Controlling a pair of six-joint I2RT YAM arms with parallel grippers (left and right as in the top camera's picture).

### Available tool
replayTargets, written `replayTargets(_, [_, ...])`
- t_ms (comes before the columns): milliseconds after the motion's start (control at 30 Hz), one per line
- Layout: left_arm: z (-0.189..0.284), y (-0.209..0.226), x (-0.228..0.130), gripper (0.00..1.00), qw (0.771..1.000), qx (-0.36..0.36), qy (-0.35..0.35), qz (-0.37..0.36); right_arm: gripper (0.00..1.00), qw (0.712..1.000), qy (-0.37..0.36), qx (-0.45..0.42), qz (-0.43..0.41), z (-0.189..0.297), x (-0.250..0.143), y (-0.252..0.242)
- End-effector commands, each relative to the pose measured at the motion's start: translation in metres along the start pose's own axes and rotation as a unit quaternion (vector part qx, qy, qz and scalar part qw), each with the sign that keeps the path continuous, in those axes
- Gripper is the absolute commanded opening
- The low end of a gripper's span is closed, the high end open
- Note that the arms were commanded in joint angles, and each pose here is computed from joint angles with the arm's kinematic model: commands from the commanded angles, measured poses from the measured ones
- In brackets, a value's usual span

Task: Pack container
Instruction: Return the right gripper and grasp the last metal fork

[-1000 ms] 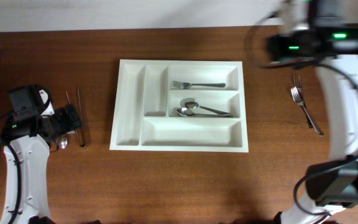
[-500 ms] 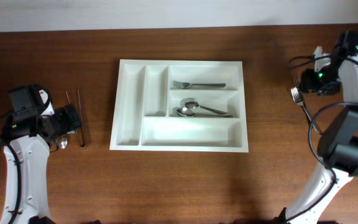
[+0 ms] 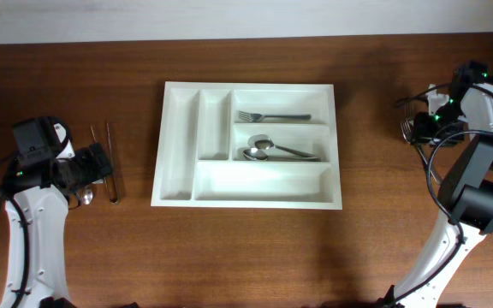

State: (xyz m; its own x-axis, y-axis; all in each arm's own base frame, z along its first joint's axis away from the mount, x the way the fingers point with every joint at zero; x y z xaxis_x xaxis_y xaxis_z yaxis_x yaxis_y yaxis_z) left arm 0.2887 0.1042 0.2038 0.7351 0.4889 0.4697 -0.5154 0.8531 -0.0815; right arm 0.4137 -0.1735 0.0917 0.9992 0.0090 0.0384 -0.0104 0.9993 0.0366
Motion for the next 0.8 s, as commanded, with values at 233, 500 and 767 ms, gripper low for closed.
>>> replayTargets(233, [0.0024,-0.0005,0.0056,0.99,1.0,-0.006,-0.007,-0.004,0.36,1.0,0.019,0.004,0.001,-0.011,-0.0099,-0.0003])
replayTargets(500, [0.0024,-0.0006,0.0056,0.99,1.0,-0.006,-0.007,-0.004,0.04,0.999,0.032,-0.023,-0.015,-0.0113,-0.0126,-0.0048])
replayTargets(767, [0.0024,-0.0006,0.0056,0.99,1.0,-0.006,-0.007,-0.004,0.04,0.998,0.039,-0.031,-0.026,-0.0111,-0.0145,-0.0059])
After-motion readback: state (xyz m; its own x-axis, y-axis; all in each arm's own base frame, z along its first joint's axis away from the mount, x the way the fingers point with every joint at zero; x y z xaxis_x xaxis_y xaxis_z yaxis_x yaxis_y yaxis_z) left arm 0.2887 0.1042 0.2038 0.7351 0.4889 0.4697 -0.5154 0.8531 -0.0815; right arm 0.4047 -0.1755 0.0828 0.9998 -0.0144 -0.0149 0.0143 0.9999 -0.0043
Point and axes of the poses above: each gripper's point midway between its finger pads, its own z axis back along the fingers, its own y axis along the line the jaws close on, x = y × z, the point moved 8 cm from there along z, back along the fingers, and after that the axes turned 7 degrees about z, right-handed, at the moved point
